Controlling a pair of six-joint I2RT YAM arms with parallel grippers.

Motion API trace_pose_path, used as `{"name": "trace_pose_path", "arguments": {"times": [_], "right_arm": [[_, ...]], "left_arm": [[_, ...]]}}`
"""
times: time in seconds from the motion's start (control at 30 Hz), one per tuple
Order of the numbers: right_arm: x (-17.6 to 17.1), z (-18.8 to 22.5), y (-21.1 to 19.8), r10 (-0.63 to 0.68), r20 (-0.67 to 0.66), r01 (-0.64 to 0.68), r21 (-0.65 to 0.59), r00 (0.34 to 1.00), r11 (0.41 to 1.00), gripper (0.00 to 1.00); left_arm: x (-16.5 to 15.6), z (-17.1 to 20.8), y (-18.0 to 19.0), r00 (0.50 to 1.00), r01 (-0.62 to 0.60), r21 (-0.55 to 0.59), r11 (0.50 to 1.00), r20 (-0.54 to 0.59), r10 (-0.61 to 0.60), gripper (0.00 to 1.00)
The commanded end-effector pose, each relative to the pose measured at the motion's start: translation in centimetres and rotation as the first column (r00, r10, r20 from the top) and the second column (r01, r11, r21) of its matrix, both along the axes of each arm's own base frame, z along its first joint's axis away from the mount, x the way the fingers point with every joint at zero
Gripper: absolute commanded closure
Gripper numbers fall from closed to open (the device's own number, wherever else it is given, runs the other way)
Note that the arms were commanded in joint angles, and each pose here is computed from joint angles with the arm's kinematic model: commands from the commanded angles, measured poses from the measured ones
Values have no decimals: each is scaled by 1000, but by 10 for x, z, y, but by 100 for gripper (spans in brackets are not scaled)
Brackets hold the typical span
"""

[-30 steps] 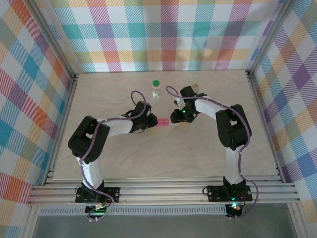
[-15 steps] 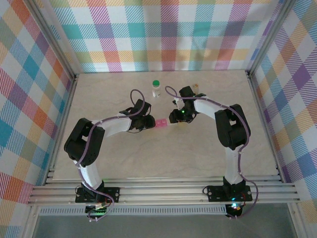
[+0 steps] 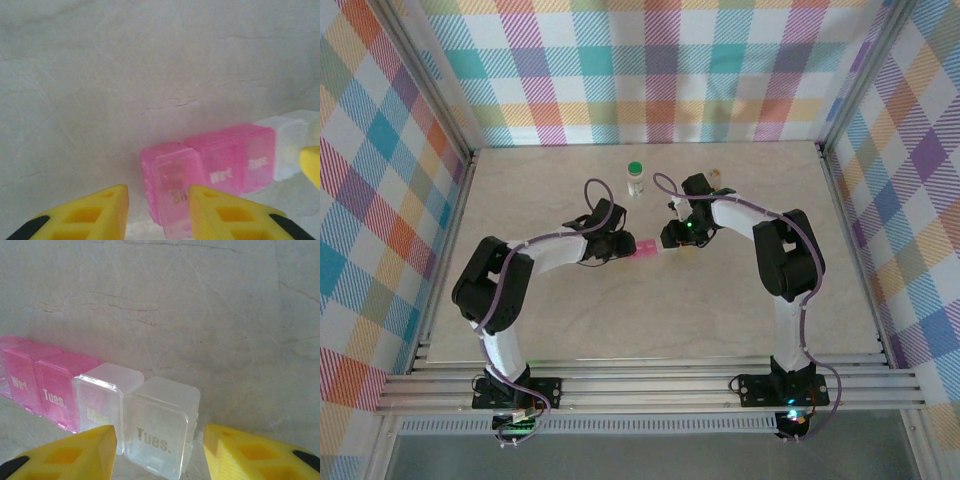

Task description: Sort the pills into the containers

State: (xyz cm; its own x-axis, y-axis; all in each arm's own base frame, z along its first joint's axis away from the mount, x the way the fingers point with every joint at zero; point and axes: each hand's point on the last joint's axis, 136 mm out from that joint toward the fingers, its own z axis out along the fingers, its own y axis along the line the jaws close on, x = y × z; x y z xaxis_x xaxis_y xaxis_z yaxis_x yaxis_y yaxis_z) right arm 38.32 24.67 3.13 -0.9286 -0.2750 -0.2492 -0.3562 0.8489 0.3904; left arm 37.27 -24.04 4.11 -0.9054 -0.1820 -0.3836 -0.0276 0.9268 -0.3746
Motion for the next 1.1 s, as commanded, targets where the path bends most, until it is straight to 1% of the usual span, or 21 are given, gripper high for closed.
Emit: {"name": "trace_pose_path", "arguments": {"times": [0.0,0.13,0.23,0.3,0.43,0.53,0.57,0.63,0.7,0.77,0.83,0.87,0.9,0.93,1.0,1.07], "right_arm": [[-12,-29,-8,10,-70,-15,-72,998,997,49],[-9,-29,-8,12,-84,-18,-78,996,997,49],[-7,-24,-8,14,-77,-19,-75,997,997,49],[-4,-19,-6,14,-68,-17,-54,998,998,48],[4,-12,-2,11,-69,-12,-19,998,1000,49],[10,-14,-3,16,-76,-18,-18,997,1000,48],[10,-14,-1,25,-83,-26,-9,996,1000,48],[11,-16,3,41,-91,-40,7,995,999,48],[12,-16,5,50,-91,-49,19,995,999,48],[13,-13,8,60,-88,-58,28,994,998,49],[14,-12,10,73,-91,-70,40,993,997,49],[15,-11,10,78,-90,-75,45,993,996,49],[16,-11,11,83,-94,-79,47,992,996,50],[15,-12,11,90,-101,-85,49,991,995,51],[14,-15,11,104,-113,-98,55,988,994,54],[15,-17,11,109,-117,-103,57,987,993,56]], "left_arm": [[-6,-44,7,997,3,59,998,-72,1,66],[-11,-78,17,990,3,122,992,-141,15,70],[-16,-79,18,989,1,102,995,-150,14,72],[-15,-63,16,993,3,78,997,-121,6,73],[-14,-11,6,998,38,31,999,-46,-37,72],[-17,20,-2,998,69,10,998,1,-69,68],[-22,24,1,997,76,17,997,-10,-76,66],[-20,41,6,996,87,43,995,33,-88,60],[-13,54,16,992,87,97,991,82,-95,59],[-3,68,20,985,103,114,988,127,-117,58],[7,81,15,962,161,127,979,201,-185,58],[13,88,7,938,210,129,969,253,-237,57],[17,92,-3,902,279,140,950,302,-309,56],[19,93,-10,856,355,181,917,331,-397,53],[24,88,-14,789,433,285,855,337,-513,50],[32,82,-11,751,477,363,800,304,-586,49]]}}
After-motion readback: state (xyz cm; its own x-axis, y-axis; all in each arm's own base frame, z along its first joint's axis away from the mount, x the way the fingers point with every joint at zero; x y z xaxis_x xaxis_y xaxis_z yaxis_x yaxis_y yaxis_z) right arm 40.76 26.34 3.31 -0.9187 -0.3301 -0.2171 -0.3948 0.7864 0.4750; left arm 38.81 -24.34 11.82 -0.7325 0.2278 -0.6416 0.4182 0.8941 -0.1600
